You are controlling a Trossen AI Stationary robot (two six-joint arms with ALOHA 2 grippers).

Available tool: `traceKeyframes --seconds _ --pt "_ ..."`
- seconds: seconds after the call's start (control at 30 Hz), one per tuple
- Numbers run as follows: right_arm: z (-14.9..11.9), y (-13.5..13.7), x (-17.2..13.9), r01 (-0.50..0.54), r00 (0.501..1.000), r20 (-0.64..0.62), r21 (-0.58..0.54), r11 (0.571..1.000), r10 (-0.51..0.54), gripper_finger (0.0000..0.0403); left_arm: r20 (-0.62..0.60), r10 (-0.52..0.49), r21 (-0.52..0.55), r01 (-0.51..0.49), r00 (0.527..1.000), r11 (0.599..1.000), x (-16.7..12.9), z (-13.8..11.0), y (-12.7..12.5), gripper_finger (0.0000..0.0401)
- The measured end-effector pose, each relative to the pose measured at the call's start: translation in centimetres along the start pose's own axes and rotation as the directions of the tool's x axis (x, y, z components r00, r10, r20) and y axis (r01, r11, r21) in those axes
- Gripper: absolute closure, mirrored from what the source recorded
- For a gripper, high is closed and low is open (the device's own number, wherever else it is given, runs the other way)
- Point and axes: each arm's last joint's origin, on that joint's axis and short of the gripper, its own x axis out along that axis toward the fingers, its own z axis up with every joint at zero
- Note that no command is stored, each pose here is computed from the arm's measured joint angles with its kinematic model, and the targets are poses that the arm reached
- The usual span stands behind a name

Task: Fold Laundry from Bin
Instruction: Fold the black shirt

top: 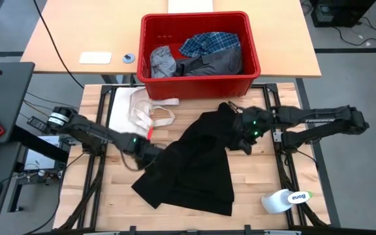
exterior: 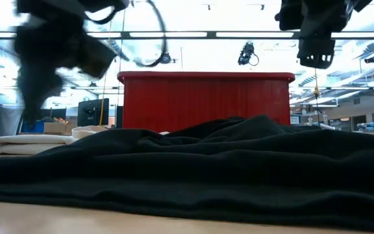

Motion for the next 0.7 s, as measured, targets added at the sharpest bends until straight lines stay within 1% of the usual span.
traceKeyframes --seconds 0.07,0.13,0.2,0.23,0.33,0.37,0.53,0.7 --pt "-0.8 0.1 0.9 -0.003 1.000 -0.031 0.017 1.000 0.003 0.0242 -0.028 -0.050 -0.033 0.049 0.998 0.998 1.4 -0.9 0.0 0.0181" --pt "-1.4 0.3 1.4 0.017 0.999 -0.043 0.010 1.000 -0.017 0.0245 -0.041 -0.053 -0.072 0.050 0.998 0.996 2.4 -1.9 0.1 0.0181" --pt "-2.0 0.6 1.8 0.044 0.998 -0.042 -0.004 0.999 -0.044 0.0248 -0.052 -0.044 -0.088 0.039 0.998 0.995 3.1 -2.6 0.1 0.0181" --pt "-2.2 0.7 1.9 0.057 0.998 -0.036 -0.011 0.998 -0.057 0.0249 -0.054 -0.034 -0.089 0.029 0.998 0.996 3.3 -2.9 0.1 0.0181" --pt "-2.3 1.1 2.1 0.059 0.998 -0.010 -0.035 0.998 -0.060 0.0250 -0.054 0.059 -0.130 -0.065 0.997 0.989 3.5 -3.9 0.5 0.0181" --pt "-2.3 1.1 2.1 0.061 0.998 -0.002 -0.039 0.997 -0.061 0.0250 -0.051 0.075 -0.142 -0.082 0.996 0.986 3.5 -4.1 0.5 0.0181" --pt "-2.2 1.2 2.1 0.060 0.998 0.012 -0.045 0.997 -0.060 0.0251 -0.059 0.100 -0.130 -0.107 0.993 0.986 4.2 -5.5 -0.1 0.0181" --pt "-2.1 1.2 2.1 0.067 0.997 0.031 -0.057 0.996 -0.065 0.0251 -0.085 0.158 -0.128 -0.168 0.984 0.977 5.6 -6.2 -0.2 0.0182"
